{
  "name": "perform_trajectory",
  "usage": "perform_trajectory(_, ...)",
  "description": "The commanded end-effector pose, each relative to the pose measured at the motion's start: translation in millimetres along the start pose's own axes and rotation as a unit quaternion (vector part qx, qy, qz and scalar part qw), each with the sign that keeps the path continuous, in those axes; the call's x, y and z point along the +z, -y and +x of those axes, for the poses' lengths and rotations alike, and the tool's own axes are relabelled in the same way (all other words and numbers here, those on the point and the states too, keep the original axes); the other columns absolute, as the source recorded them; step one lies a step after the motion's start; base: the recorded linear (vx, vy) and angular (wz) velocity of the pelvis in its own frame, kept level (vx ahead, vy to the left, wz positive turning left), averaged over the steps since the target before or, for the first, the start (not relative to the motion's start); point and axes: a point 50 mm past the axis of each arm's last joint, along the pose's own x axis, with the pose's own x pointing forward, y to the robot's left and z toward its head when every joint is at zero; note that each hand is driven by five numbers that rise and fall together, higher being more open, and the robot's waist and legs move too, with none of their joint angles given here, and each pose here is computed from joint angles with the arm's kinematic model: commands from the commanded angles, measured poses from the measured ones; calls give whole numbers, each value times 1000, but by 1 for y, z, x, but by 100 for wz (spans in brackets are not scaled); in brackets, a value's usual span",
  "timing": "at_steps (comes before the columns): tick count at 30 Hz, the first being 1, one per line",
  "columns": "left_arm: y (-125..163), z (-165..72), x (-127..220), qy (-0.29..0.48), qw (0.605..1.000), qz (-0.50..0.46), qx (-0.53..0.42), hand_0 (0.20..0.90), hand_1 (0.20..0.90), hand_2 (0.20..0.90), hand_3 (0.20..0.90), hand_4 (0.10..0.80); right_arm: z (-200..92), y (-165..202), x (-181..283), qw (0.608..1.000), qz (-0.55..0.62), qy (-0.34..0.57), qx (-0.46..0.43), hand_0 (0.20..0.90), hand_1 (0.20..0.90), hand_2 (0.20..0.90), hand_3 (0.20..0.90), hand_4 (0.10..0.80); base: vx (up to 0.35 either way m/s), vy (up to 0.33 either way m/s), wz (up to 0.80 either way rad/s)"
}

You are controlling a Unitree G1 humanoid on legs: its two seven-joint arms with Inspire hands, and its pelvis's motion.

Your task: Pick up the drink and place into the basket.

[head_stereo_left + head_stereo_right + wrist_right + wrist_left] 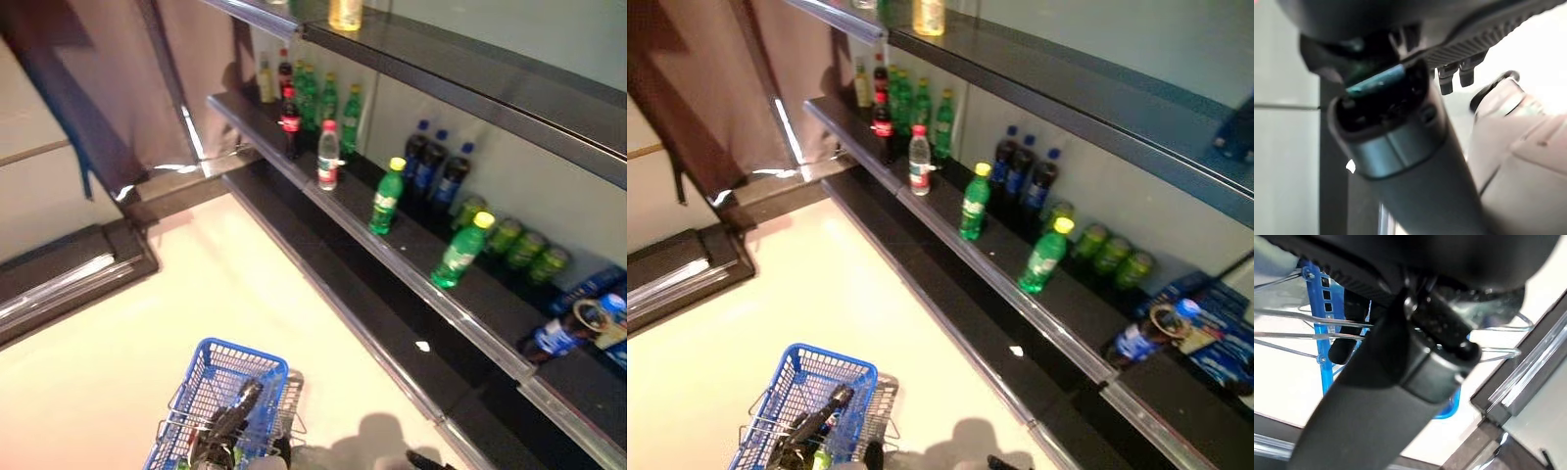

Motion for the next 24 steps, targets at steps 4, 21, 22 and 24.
perform_trajectory(4,15,1,53,119,987,34,-99,300,300,300,200,100,-2,6,-11,1000,-3,0,-15,900,900,900,900,800,266,113,65)
perform_trajectory(21,31,1,24,84,989,-15,-122,300,300,300,200,100,-4,23,-22,998,26,-18,-51,900,900,900,900,800,476,25,33)
perform_trajectory(22,33,0,25,87,988,-21,-124,300,300,300,200,100,-4,20,-17,999,13,-10,-47,900,900,900,900,800,350,-23,-17)
perform_trajectory(24,37,0,29,97,987,-36,-126,300,300,300,200,100,-3,18,-7,999,2,5,-39,900,900,900,900,800,331,12,-32)
